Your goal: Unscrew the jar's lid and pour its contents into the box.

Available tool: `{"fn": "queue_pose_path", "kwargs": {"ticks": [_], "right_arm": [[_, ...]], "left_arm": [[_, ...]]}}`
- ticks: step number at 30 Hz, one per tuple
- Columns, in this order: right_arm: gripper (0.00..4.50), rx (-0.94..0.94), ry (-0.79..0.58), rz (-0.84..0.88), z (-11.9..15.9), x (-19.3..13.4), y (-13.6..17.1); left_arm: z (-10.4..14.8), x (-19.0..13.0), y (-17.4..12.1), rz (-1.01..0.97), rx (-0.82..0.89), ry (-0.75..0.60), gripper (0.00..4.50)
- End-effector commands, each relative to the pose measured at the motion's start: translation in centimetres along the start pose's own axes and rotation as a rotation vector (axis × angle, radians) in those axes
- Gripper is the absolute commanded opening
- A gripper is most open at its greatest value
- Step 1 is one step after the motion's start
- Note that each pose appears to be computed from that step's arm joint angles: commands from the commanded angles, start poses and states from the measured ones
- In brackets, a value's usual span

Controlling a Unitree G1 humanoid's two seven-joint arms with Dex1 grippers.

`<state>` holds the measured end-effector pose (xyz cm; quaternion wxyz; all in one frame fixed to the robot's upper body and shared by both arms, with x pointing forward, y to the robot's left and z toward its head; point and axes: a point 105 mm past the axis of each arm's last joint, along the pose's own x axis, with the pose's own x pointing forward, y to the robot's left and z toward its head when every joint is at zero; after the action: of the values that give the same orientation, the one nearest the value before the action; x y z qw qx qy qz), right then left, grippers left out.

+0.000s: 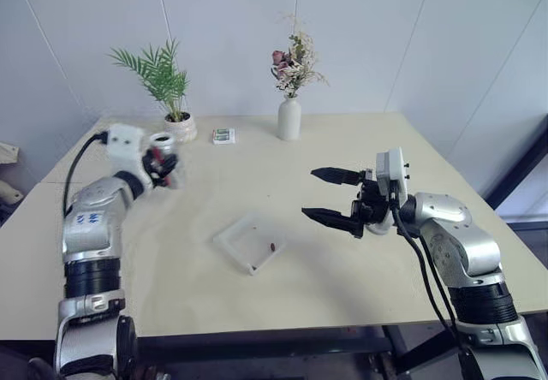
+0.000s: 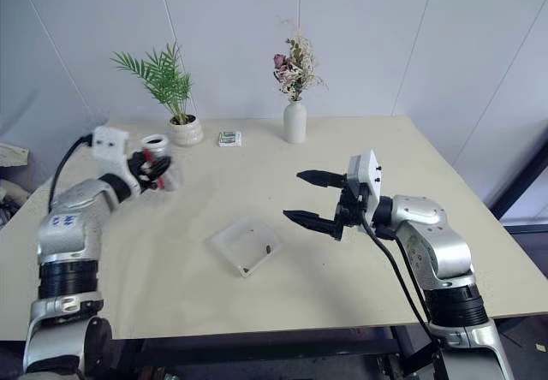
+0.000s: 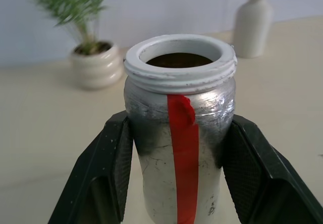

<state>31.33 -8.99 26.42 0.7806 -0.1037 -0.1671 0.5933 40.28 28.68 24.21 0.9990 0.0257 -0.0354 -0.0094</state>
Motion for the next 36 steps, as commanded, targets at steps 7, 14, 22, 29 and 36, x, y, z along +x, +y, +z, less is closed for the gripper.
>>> {"fn": "queue_pose_path", "kwargs": {"ticks": [7,14,22,29,36], "right_arm": [[4.47,0.007,-0.038,0.026,1.0,1.7,1.6],[4.47,0.015,-0.030,0.006,0.8,1.3,1.7],[4.47,0.006,0.005,-0.008,0.2,0.6,1.6],[4.50,0.014,0.008,-0.012,-0.1,0.4,1.4],[4.50,0.010,0.012,-0.004,-0.3,0.3,1.3]], "left_arm": [[-5.4,-2.2,3.8,0.118,0.054,-0.060,2.34],[-6.6,-0.9,4.7,0.177,-0.030,-0.096,2.34],[-7.1,-0.9,4.4,0.154,-0.042,-0.150,2.34],[-7.0,-1.5,4.2,0.112,-0.024,-0.144,3.11],[-5.3,-2.7,4.7,0.093,0.053,-0.165,4.48]]}}
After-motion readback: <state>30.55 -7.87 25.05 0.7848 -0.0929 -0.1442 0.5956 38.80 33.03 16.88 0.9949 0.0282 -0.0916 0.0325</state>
